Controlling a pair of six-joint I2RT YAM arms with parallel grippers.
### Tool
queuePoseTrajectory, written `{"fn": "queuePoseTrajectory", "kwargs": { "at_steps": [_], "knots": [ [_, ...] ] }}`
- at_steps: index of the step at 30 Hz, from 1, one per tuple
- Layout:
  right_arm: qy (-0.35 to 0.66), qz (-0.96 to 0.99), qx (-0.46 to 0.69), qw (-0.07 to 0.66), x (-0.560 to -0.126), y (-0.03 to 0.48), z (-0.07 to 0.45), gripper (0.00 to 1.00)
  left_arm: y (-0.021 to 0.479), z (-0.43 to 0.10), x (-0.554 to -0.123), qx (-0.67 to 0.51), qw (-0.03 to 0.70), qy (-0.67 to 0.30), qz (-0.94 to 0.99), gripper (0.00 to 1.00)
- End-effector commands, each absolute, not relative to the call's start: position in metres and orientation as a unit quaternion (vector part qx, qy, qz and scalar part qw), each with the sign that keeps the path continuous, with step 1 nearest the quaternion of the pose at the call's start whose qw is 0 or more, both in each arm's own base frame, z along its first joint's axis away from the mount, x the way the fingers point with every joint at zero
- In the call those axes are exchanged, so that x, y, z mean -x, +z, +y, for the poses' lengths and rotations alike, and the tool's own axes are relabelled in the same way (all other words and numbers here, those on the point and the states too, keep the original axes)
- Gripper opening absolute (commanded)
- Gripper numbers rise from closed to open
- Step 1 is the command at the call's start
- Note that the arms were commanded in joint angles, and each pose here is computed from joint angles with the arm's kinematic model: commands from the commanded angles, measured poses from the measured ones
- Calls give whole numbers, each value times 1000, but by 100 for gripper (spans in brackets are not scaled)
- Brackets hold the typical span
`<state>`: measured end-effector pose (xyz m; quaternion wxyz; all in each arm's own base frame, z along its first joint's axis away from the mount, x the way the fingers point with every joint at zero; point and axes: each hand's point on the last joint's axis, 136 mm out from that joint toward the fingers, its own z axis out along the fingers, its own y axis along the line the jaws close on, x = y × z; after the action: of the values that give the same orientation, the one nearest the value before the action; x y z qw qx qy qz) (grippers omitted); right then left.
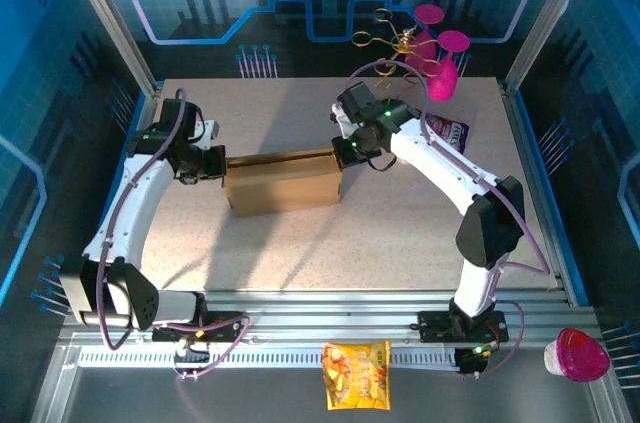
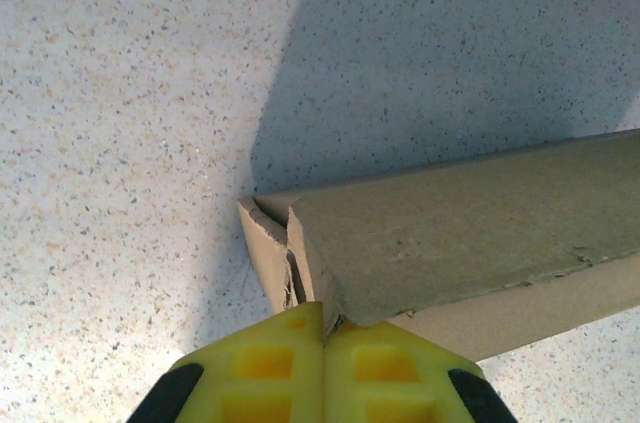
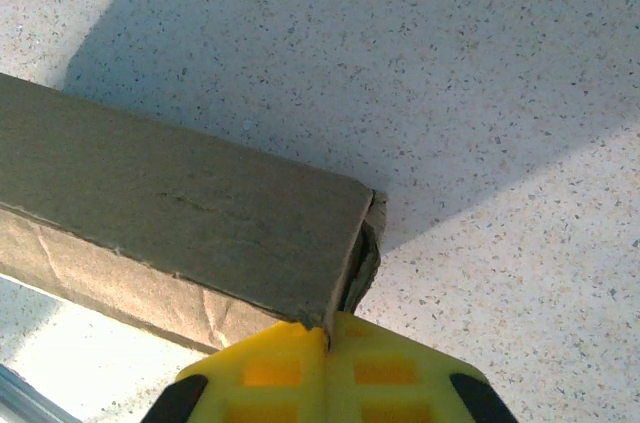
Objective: Fold the paper box
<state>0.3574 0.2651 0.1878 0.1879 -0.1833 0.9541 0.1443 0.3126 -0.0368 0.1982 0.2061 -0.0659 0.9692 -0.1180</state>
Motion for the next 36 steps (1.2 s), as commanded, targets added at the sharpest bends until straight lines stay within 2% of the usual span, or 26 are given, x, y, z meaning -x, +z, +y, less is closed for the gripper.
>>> {"fn": "queuePoseTrajectory", "kwargs": {
  "at_steps": [1,20,36],
  "knots": [
    [138,959,182,167,-356,181,261,0,198,-50,-300,79,164,-145,972,4],
    [121,964,177,161,-358,176,260,0,205,-62,-290,107,90,-178,974,3],
    [115,962,178,172,-356,174,260,0,186,-68,-278,133,94,-198,967,0]
  ]
}}
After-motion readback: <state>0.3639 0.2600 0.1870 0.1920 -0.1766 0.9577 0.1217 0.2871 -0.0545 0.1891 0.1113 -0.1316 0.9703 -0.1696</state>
